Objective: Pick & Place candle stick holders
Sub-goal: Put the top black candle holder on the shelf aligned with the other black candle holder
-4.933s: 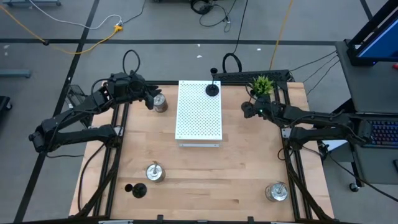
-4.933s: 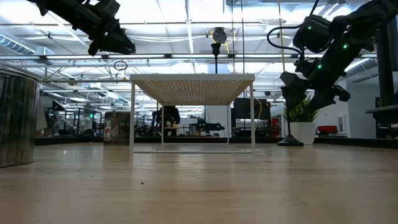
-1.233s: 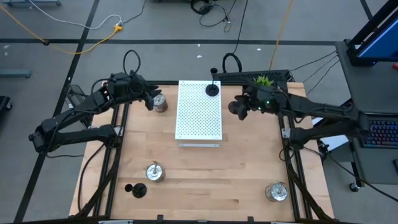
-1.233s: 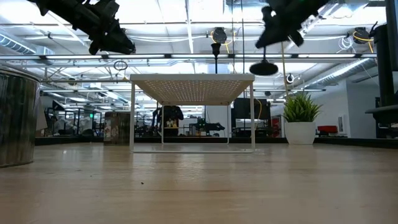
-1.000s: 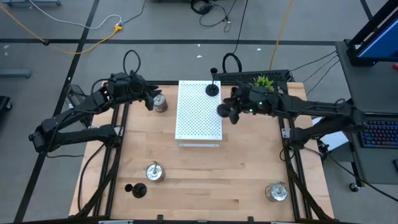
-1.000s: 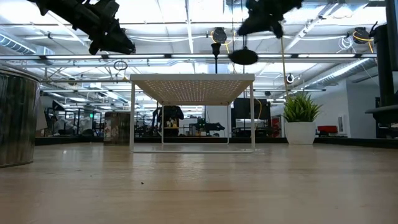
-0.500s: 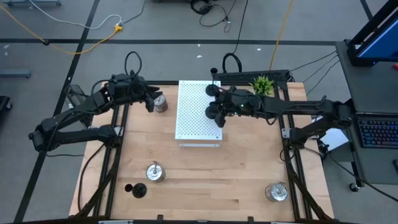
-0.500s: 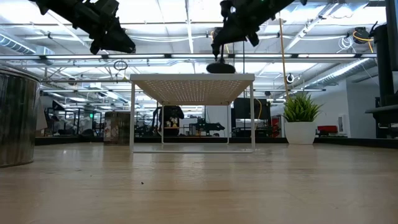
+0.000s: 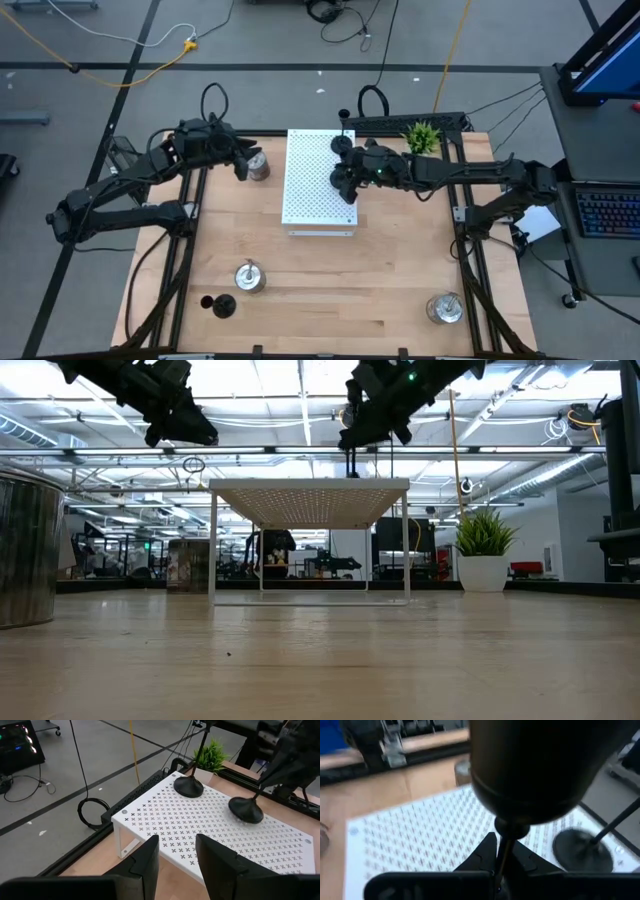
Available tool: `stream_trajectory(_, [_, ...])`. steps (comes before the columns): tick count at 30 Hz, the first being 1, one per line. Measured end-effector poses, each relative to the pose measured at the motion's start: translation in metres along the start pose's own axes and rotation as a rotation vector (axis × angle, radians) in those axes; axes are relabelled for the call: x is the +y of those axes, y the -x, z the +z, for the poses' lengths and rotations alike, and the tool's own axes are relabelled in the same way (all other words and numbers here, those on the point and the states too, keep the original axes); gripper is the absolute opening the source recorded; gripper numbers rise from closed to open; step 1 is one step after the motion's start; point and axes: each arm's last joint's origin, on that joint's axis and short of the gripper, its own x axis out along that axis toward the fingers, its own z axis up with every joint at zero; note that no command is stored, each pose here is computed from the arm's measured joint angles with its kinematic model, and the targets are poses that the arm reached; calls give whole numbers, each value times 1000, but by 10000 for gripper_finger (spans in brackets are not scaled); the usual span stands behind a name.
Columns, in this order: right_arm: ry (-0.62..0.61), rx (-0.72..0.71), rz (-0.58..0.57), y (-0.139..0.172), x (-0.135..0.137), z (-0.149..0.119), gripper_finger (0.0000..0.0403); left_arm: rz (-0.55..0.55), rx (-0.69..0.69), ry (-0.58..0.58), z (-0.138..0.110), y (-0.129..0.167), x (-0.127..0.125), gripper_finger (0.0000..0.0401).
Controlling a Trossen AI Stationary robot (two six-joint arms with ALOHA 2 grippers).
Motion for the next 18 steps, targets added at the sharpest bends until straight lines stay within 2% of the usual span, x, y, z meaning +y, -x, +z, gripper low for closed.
stream_trajectory(18, [-9, 13, -8, -5, -1, -2, 5, 1, 0, -33, 0, 0, 0, 134])
